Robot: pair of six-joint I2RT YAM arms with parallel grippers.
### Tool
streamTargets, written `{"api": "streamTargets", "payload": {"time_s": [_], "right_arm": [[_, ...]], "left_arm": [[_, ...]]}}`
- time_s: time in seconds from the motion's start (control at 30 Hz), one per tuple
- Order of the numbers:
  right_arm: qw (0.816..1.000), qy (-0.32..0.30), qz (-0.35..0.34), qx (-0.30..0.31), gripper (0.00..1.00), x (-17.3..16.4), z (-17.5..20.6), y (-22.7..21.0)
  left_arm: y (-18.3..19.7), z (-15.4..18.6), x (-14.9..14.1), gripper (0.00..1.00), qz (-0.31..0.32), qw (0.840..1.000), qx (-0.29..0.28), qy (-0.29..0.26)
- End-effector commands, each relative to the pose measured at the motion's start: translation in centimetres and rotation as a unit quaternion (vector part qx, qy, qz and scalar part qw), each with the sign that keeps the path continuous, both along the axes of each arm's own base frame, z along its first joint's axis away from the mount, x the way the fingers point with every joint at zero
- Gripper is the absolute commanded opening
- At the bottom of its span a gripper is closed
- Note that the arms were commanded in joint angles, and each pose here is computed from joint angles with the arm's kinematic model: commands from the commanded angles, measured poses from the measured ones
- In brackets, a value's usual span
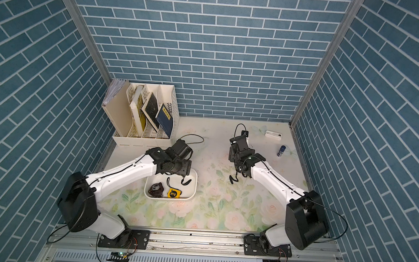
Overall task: Take the tape measure out of the storage box
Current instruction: Pick up the tape measure from the storage box.
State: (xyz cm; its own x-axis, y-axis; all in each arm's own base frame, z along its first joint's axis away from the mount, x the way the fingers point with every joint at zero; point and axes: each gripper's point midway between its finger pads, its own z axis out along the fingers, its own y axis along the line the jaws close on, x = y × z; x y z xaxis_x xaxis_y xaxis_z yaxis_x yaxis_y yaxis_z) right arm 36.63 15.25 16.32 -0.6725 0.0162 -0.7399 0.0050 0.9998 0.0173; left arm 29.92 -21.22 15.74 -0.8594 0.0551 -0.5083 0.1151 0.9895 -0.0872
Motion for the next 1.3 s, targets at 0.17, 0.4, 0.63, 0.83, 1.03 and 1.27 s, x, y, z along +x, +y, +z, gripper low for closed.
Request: {"api": "streamTargets", "payload": {"time_s": [0.17, 0.4, 0.63, 0.83, 1.03, 1.27], "right_arm": [[0.992, -0.074, 0.049, 0.088, 0.73, -1.7, 3.2, 1.4], [0.943, -0.197, 0.193, 0.189, 0.73, -5.9, 10.1, 6.0], [0.904, -0.248, 0.273, 0.216, 0.72, -8.5, 13.8, 10.6], [0.890, -0.260, 0.306, 0.216, 0.72, -8.9, 14.7, 12.9], [0.880, -0.260, 0.330, 0.224, 0.72, -10.0, 14.9, 14.2], [0.862, -0.274, 0.348, 0.247, 0.72, -10.9, 16.4, 15.8]], "left_arm": [[-0.6, 10.0, 1.4, 0.10, 0.034, 0.980, -0.186, -0.056], [-5.2, 15.4, 2.5, 0.12, 0.005, 0.923, -0.380, -0.061], [-8.0, 16.6, 3.4, 0.13, 0.016, 0.864, -0.502, -0.034], [-7.9, 17.7, 4.4, 0.16, 0.039, 0.854, -0.517, -0.048], [-7.6, 18.3, 5.2, 0.16, 0.055, 0.845, -0.529, -0.064], [-7.9, 18.2, 5.4, 0.18, 0.074, 0.836, -0.542, -0.046]]}}
